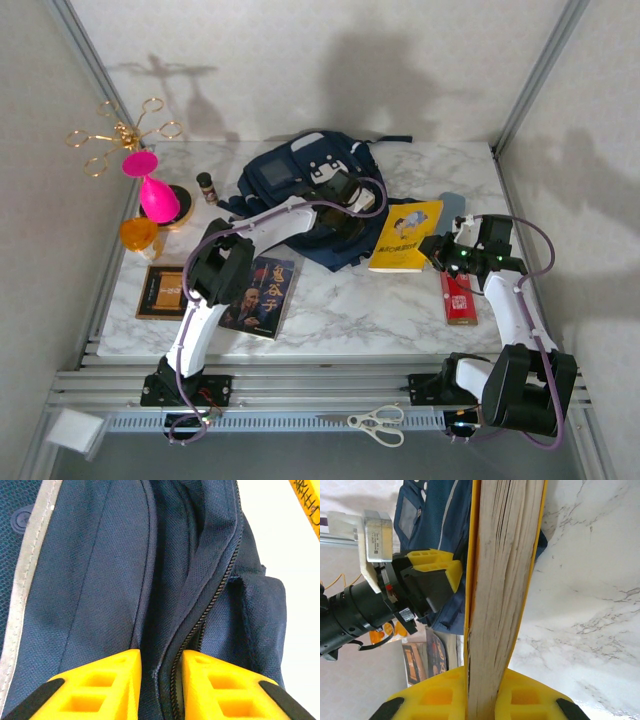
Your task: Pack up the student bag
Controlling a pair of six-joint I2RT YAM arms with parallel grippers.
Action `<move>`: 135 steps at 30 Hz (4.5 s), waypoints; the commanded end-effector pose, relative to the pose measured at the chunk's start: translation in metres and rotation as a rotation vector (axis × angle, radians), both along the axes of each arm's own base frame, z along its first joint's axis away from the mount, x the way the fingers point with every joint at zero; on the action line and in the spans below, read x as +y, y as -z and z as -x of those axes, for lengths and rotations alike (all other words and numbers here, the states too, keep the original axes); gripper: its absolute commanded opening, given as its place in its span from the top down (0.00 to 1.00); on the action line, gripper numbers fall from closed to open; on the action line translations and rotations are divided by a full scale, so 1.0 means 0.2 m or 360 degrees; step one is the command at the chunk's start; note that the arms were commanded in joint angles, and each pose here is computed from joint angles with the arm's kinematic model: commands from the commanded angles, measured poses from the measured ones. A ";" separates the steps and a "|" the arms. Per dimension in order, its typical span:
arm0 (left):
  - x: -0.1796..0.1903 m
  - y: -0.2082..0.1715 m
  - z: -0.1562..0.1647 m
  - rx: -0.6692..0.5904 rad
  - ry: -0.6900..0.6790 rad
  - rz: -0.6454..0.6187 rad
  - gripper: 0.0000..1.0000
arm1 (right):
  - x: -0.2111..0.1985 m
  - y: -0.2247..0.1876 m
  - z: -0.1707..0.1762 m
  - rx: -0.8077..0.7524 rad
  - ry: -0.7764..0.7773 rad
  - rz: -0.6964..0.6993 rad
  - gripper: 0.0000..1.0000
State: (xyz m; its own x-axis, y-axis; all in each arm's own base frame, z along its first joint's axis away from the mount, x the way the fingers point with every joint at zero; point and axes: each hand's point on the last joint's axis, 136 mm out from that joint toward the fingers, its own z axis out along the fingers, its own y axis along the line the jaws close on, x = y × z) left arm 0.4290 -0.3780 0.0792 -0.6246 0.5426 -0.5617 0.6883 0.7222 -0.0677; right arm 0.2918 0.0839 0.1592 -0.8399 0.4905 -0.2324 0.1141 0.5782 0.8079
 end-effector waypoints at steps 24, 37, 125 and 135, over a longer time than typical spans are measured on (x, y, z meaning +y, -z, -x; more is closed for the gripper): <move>0.08 -0.67 0.03 -0.0350 -0.0080 0.0135 1.00 | 0.20 -0.29 0.03 -0.0242 -0.0240 -0.0086 1.00; 0.21 -1.21 0.11 -0.0685 -0.0183 0.0260 1.00 | 0.69 -0.19 -0.17 -0.0199 -0.0455 -0.0230 1.00; 0.76 -0.83 0.48 -0.0119 -0.1004 0.1041 0.49 | 0.87 0.02 0.24 -0.0102 -0.0453 0.0579 0.43; 1.27 -0.15 0.78 0.0096 -0.1580 0.0648 0.45 | 1.46 0.27 0.45 0.0052 -0.0701 0.0459 0.37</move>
State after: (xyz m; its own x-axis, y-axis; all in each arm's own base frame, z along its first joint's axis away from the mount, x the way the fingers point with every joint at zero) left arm 0.2856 -0.1471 0.1283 -0.7317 -0.3811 -0.5652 -0.0888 0.8753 -0.4754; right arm 0.1969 0.3444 0.0900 -0.9594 -0.0498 -0.2775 -0.1979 0.8201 0.5369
